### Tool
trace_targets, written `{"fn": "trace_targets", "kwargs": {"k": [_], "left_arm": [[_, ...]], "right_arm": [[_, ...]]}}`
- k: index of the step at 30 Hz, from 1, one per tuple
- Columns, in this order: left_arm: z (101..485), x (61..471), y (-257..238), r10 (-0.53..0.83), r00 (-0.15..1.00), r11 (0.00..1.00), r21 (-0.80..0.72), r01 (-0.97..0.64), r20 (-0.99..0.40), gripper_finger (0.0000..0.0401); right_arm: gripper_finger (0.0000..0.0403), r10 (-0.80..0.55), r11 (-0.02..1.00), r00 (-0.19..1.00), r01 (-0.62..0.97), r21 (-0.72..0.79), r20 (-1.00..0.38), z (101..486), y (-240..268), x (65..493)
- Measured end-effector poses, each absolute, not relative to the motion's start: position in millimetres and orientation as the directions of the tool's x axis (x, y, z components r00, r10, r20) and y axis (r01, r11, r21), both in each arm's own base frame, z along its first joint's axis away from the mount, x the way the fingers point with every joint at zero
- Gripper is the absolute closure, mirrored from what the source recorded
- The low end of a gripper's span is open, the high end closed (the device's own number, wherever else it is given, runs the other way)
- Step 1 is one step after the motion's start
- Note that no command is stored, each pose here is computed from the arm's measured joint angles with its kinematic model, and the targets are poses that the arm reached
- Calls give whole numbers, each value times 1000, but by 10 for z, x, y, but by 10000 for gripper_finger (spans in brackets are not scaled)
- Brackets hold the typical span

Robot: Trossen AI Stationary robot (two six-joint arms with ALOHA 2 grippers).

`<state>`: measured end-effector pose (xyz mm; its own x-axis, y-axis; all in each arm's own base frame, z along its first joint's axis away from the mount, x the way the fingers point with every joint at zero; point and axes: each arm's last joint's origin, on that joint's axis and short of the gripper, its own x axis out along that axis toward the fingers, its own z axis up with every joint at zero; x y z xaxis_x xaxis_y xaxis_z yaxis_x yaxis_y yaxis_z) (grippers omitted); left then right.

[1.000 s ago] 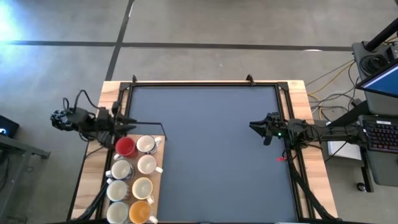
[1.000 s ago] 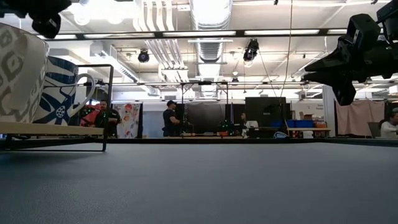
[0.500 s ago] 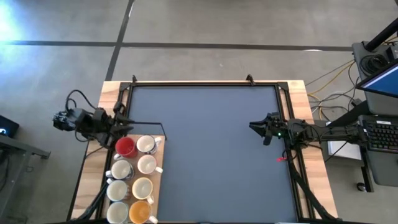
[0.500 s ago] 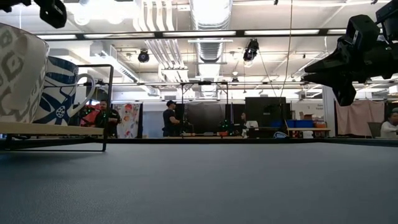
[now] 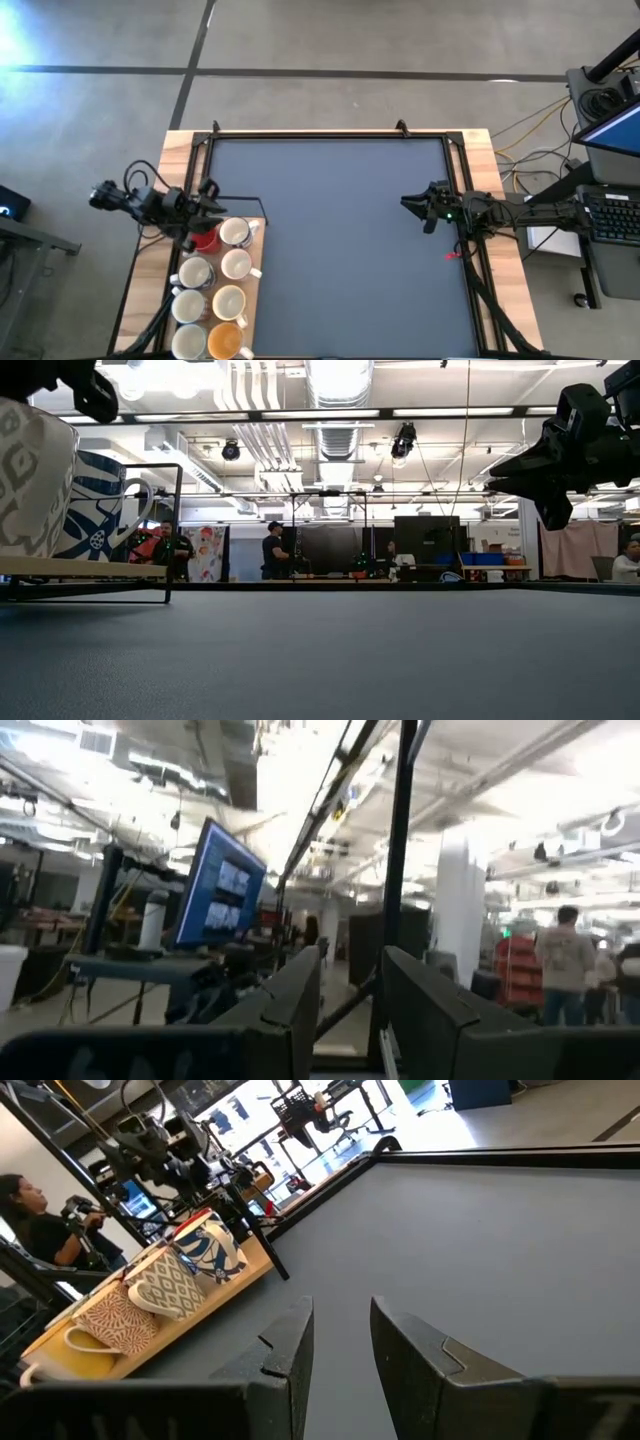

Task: Place coffee mugs
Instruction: Return to Home Position

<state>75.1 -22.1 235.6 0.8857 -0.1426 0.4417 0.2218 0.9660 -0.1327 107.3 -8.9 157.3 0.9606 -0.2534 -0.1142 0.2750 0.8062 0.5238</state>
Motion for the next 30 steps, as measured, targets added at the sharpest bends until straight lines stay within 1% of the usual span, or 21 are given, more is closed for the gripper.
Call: {"fn": "trace_targets", "kwargs": {"k": [8,10,16,23,30], "left_arm": [[2158,803,-240,-135,866,965,-135,225,481,306],[2118,817,-245,-137,874,966,-134,223,467,306],[2095,828,-248,-140,885,966,-136,221,444,306],[2068,840,-252,-142,898,956,-179,234,416,306],[2068,847,-254,-143,903,960,-164,226,406,306]], "right_arm": [[312,-253,806,961,274,524,-114,1573,-89,1073],[312,-253,806,961,274,524,-114,1573,-89,1073],[312,-253,806,961,275,524,-114,1573,-89,1073],[312,-253,806,961,274,524,-114,1573,-89,1074],[312,-253,806,961,274,524,-114,1573,-89,1074]]}}
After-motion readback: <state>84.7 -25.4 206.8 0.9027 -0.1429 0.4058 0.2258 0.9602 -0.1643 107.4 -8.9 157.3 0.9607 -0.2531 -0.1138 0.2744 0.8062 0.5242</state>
